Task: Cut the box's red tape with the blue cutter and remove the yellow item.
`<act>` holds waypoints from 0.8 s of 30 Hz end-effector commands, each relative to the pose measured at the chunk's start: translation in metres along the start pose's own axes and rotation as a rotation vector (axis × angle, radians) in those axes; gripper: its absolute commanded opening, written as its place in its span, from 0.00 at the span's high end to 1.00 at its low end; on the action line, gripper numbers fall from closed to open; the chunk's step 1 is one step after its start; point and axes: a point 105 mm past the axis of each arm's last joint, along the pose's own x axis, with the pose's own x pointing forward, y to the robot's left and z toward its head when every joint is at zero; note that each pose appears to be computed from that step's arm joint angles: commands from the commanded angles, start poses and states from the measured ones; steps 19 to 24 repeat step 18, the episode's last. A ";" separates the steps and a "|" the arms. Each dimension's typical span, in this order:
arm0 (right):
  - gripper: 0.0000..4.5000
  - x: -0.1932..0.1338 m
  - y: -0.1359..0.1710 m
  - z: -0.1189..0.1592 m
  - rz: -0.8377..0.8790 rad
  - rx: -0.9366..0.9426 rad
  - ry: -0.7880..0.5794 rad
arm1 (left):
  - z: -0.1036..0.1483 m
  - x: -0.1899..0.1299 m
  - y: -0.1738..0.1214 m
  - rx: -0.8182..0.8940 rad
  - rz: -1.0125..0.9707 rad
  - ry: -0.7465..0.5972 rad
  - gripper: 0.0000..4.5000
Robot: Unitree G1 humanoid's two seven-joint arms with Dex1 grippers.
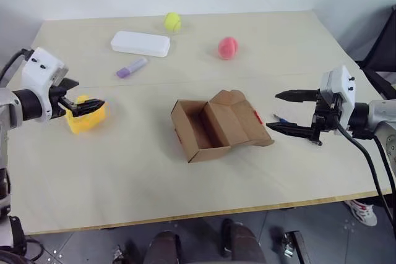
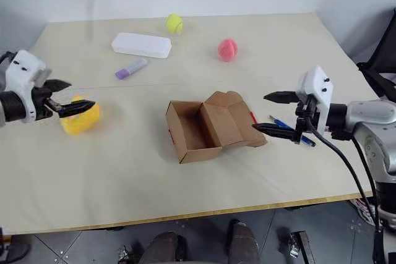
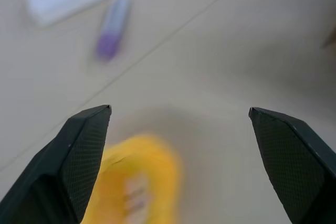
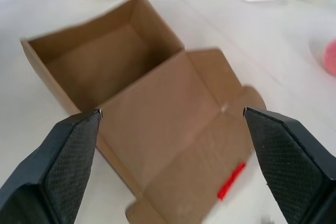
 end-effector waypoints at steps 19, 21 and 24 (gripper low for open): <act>0.00 -0.081 0.005 -0.120 -0.190 0.076 0.162 | -0.079 -0.022 -0.121 -0.134 -0.386 -0.179 0.01; 0.00 -0.081 0.005 -0.120 -0.190 0.076 0.162 | -0.079 -0.022 -0.121 -0.134 -0.386 -0.179 0.01; 0.00 -0.081 0.005 -0.120 -0.190 0.076 0.162 | -0.079 -0.022 -0.121 -0.134 -0.386 -0.179 0.01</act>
